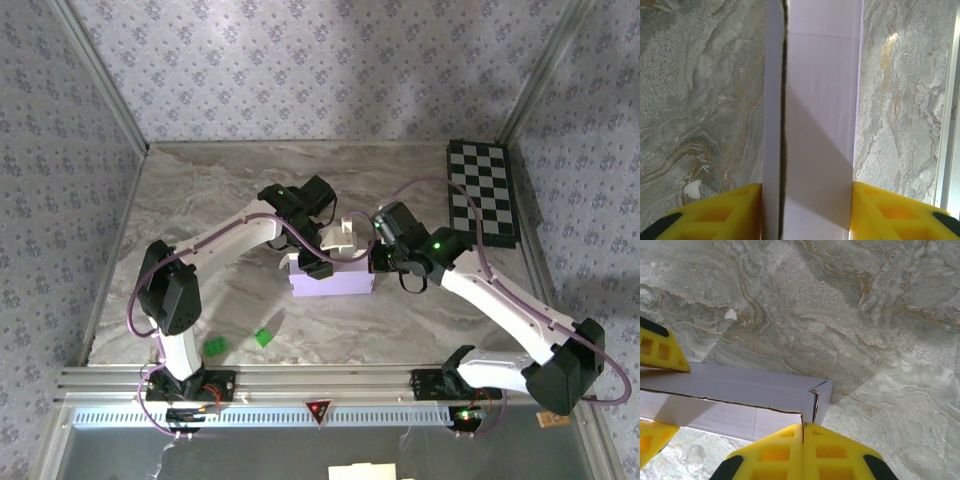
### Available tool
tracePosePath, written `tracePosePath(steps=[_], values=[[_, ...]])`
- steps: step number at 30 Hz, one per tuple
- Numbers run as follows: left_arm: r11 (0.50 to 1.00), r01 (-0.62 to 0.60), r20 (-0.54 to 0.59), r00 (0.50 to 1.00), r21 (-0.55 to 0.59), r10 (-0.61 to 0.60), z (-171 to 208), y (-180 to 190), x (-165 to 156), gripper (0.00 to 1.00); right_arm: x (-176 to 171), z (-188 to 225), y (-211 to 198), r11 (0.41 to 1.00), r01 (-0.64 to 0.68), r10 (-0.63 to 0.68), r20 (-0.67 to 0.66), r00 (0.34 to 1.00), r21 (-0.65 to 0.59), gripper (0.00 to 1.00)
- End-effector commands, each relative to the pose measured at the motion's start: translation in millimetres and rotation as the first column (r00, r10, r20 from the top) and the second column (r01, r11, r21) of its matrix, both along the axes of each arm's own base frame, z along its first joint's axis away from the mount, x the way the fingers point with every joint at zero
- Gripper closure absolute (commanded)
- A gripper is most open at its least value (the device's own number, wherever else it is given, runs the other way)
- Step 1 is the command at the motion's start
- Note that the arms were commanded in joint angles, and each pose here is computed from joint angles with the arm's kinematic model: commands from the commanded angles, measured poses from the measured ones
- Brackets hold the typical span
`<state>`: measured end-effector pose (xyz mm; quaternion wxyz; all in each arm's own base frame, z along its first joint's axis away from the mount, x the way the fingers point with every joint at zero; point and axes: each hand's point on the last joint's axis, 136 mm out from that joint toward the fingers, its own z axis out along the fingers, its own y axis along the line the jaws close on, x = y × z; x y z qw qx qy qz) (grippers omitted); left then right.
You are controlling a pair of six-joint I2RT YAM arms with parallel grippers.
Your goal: Fold the paper box
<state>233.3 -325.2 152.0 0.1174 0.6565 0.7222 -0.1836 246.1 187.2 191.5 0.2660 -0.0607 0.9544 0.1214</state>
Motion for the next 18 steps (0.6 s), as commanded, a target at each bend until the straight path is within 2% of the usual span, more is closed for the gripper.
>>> tracePosePath(steps=[1,9,18], values=[[1.000,0.003,-0.016,1.000,-0.002,-0.003,1,-6,0,0.54,8,7,1,0.997,0.070,-0.071,0.071,0.995,0.013,1.00],[1.000,-0.013,0.002,1.000,0.009,0.013,0,-5,5,0.54,5,-6,0,0.997,0.050,-0.043,0.134,0.990,-0.051,1.00],[0.997,-0.065,0.054,0.997,0.045,0.063,-3,-1,18,0.54,2,-12,-5,0.996,0.074,-0.065,0.160,0.985,-0.051,1.00]])
